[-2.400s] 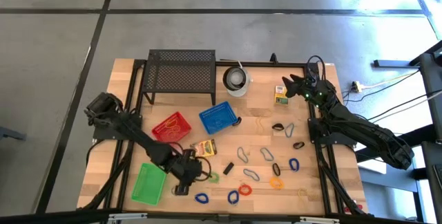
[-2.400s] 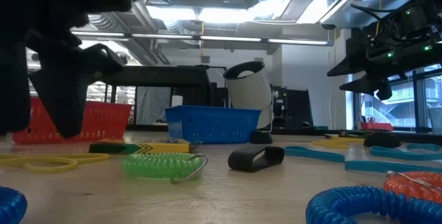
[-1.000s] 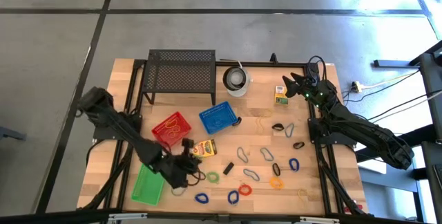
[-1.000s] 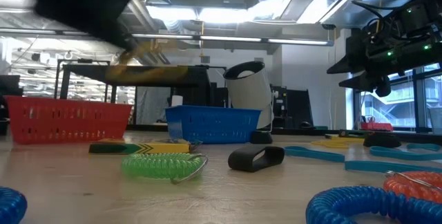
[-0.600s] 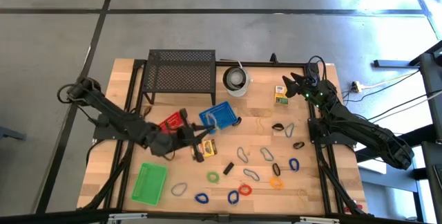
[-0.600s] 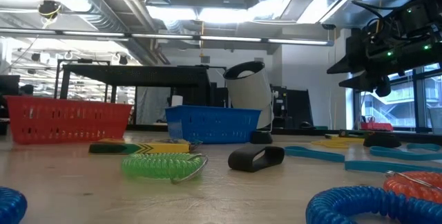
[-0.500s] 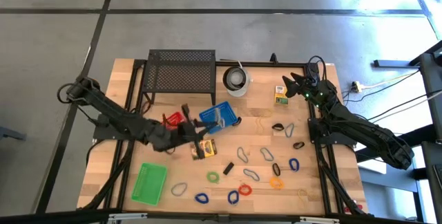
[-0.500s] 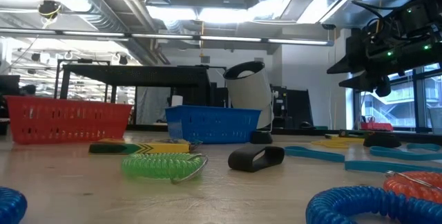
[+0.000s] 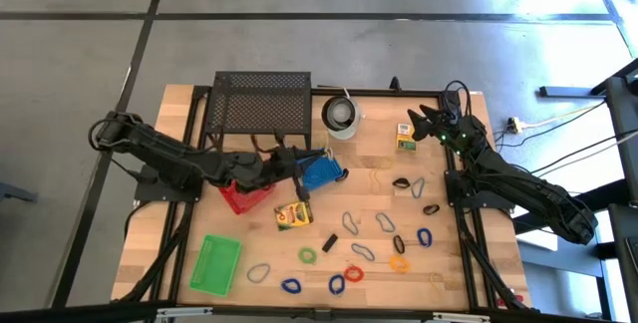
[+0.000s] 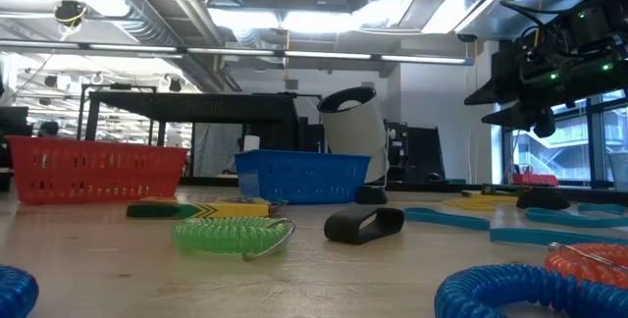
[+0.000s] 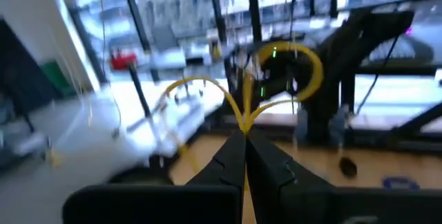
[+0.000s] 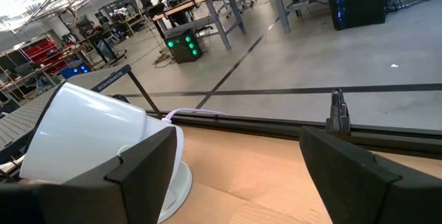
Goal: Pick & Place Office Desk Supplies
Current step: Put the yellow rubber band into the red bin, then put the blue rubber band into the red bin, then put the crayon box into the green bin
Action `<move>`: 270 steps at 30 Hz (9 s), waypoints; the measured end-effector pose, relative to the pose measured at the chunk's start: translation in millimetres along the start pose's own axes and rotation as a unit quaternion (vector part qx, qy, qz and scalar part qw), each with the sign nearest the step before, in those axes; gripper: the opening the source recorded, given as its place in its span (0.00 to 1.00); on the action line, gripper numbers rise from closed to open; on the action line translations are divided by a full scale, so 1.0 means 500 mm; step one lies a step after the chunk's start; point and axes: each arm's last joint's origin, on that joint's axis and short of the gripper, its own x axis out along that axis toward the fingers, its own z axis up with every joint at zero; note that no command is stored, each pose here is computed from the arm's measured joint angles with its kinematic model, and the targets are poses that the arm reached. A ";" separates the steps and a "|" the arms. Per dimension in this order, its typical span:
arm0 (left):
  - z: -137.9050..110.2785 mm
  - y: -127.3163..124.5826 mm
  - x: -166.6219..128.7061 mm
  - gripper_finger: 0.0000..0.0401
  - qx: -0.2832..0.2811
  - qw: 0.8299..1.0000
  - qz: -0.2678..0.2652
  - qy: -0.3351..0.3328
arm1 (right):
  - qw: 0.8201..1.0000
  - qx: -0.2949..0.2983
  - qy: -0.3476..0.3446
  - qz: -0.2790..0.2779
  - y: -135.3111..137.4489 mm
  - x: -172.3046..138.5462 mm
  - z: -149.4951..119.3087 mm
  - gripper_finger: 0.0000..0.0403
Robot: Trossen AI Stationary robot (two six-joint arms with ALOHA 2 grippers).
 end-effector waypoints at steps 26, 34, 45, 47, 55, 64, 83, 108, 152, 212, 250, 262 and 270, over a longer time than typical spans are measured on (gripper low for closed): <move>-0.195 0.045 -0.153 0.01 -0.177 0.786 0.160 0.571 | 1.000 0.001 0.001 0.000 0.000 0.000 0.000 0.77; -0.195 0.038 -0.163 0.01 -0.187 0.782 0.168 0.570 | 1.000 0.001 0.002 -0.001 0.000 0.000 -0.001 0.77; -0.195 0.037 -0.164 0.01 -0.189 0.782 0.169 0.570 | 1.000 0.001 0.002 -0.001 0.000 0.000 -0.001 0.77; -0.195 0.037 -0.164 0.01 -0.189 0.782 0.169 0.570 | 1.000 0.001 0.002 -0.001 0.000 0.000 -0.001 0.77; -0.204 0.030 -0.162 0.01 -0.196 0.770 0.178 0.581 | 1.000 0.001 0.002 -0.001 0.000 0.000 -0.001 0.77; -0.234 0.014 -0.148 0.01 -0.174 0.758 0.202 0.595 | 1.000 0.001 0.002 -0.001 0.000 0.000 -0.001 0.77; -0.238 0.030 -0.131 0.40 -0.189 0.737 0.208 0.614 | 1.000 0.001 0.003 -0.001 0.000 0.000 -0.001 0.77; -0.177 -0.134 -0.069 0.48 -0.179 0.855 -0.156 0.461 | 1.000 0.001 0.002 -0.001 -0.001 0.000 -0.001 0.77; -0.340 -0.290 -0.232 0.05 0.154 0.768 -0.310 0.538 | 1.000 0.001 0.002 -0.001 0.000 0.000 -0.001 0.77; -0.083 -0.065 -0.039 0.01 -0.106 0.919 0.156 0.345 | 1.000 0.001 0.002 -0.001 -0.001 0.000 -0.001 0.77; -0.240 0.009 -0.119 0.12 -0.178 0.712 0.265 0.625 | 1.000 0.001 0.002 -0.001 0.000 0.000 -0.001 0.77; -0.218 0.007 -0.104 0.33 -0.172 0.765 0.283 0.553 | 1.000 0.001 0.002 -0.001 0.000 0.000 -0.001 0.77; -0.168 -0.043 -0.055 0.34 -0.172 0.869 0.173 0.431 | 1.000 0.001 0.003 -0.001 0.000 0.000 -0.001 0.77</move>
